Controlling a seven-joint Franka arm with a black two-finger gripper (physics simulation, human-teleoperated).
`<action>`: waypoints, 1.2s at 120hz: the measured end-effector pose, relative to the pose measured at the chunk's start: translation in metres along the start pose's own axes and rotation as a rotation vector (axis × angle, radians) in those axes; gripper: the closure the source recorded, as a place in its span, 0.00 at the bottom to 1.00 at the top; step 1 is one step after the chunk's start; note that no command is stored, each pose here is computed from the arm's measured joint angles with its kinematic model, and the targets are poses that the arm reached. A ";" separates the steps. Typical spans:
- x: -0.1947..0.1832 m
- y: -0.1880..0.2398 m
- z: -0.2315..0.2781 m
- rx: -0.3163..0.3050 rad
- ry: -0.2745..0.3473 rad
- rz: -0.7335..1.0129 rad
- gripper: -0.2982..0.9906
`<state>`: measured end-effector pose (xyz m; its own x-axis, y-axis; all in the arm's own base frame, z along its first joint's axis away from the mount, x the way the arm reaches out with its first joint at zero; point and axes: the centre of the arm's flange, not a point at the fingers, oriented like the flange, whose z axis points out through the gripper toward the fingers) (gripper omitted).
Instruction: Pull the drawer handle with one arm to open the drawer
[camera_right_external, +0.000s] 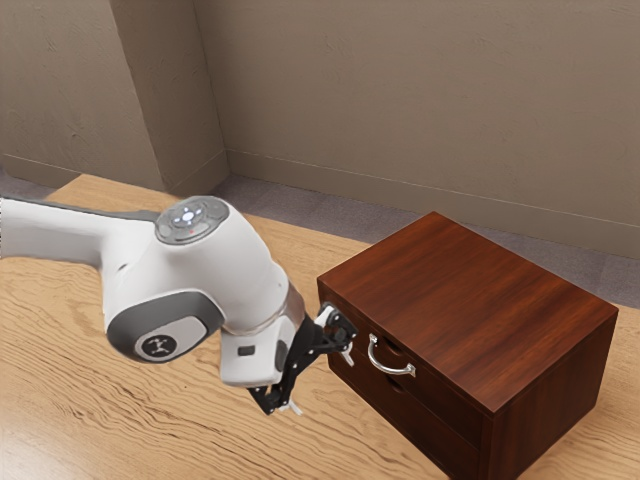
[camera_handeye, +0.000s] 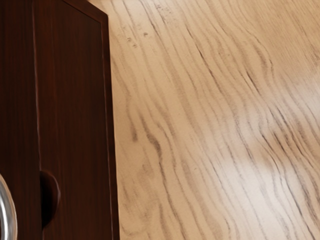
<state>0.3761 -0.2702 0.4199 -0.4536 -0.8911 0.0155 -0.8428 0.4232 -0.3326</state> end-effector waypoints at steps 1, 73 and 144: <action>0.000 0.000 0.001 0.000 0.000 0.001 0.23; 0.008 -0.021 0.041 0.065 -0.009 0.036 0.23; 0.013 -0.033 0.059 0.075 -0.017 0.031 0.23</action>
<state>0.4154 -0.3052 0.3752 -0.4741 -0.8804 -0.0115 -0.8037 0.4381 -0.4026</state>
